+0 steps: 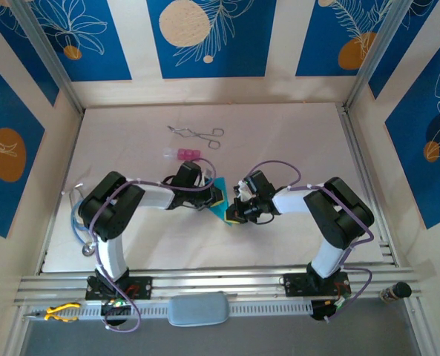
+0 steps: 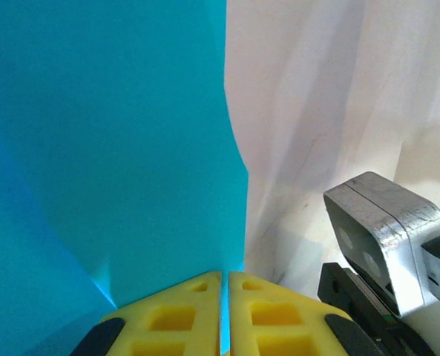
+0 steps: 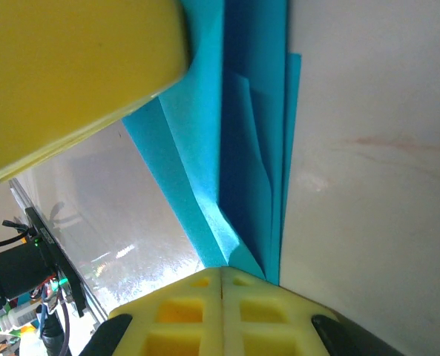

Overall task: Fold a paper plane with a square sheet of paper (pick it up from the middle)
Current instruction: Fourth fold the wing at the center of the table.

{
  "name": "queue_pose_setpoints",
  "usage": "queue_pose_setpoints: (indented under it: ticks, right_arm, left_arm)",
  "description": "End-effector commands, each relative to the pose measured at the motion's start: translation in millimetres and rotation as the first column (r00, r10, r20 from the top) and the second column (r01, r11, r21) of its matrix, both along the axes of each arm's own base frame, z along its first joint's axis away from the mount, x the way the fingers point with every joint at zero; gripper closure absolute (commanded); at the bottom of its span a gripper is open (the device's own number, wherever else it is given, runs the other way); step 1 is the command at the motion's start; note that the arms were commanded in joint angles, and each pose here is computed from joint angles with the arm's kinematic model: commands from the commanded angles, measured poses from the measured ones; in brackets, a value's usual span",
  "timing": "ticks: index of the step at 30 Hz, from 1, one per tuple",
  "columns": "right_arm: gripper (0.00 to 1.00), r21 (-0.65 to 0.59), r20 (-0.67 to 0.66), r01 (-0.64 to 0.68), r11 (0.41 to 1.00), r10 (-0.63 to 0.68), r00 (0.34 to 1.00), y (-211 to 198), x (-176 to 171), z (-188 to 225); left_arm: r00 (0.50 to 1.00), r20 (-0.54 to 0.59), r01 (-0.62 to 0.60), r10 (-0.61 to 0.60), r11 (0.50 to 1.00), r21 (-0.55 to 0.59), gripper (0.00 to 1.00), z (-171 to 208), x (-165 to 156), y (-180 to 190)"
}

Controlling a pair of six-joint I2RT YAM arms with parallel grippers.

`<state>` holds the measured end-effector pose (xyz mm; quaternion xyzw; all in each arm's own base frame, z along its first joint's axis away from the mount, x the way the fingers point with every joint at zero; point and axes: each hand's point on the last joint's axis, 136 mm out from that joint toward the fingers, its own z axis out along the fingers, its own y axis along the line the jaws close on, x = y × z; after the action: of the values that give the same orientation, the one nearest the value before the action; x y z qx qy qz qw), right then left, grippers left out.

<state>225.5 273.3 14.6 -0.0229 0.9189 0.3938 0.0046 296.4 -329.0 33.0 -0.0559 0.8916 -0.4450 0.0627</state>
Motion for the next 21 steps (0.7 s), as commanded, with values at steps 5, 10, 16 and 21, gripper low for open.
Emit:
queue_pose_setpoints:
  ticks: [5, 10, 16, 21]
  right_arm:
    - [0.98, -0.047, -0.074, 0.000, 0.999, -0.003, 0.997, -12, -16, -15]
    - [0.97, -0.029, -0.061, -0.004, 1.000, 0.002, 0.998, -8, -13, -6]
    - [0.91, 0.022, 0.016, -0.005, 1.000, 0.005, 1.000, -1, -1, 31]
    - [0.89, 0.029, 0.051, 0.006, 1.000, -0.008, 0.999, 2, 8, 43]
  left_arm:
    - [0.998, -0.037, 0.046, -0.044, 0.997, 0.058, 0.89, -19, -8, 0]
    - [0.996, -0.064, 0.066, -0.061, 0.994, 0.085, 0.90, -29, -13, 2]
    - [0.996, -0.084, 0.049, -0.040, 0.993, 0.109, 0.91, -34, -14, 7]
    - [0.995, -0.103, 0.002, 0.011, 0.992, 0.124, 0.92, -38, -15, 11]
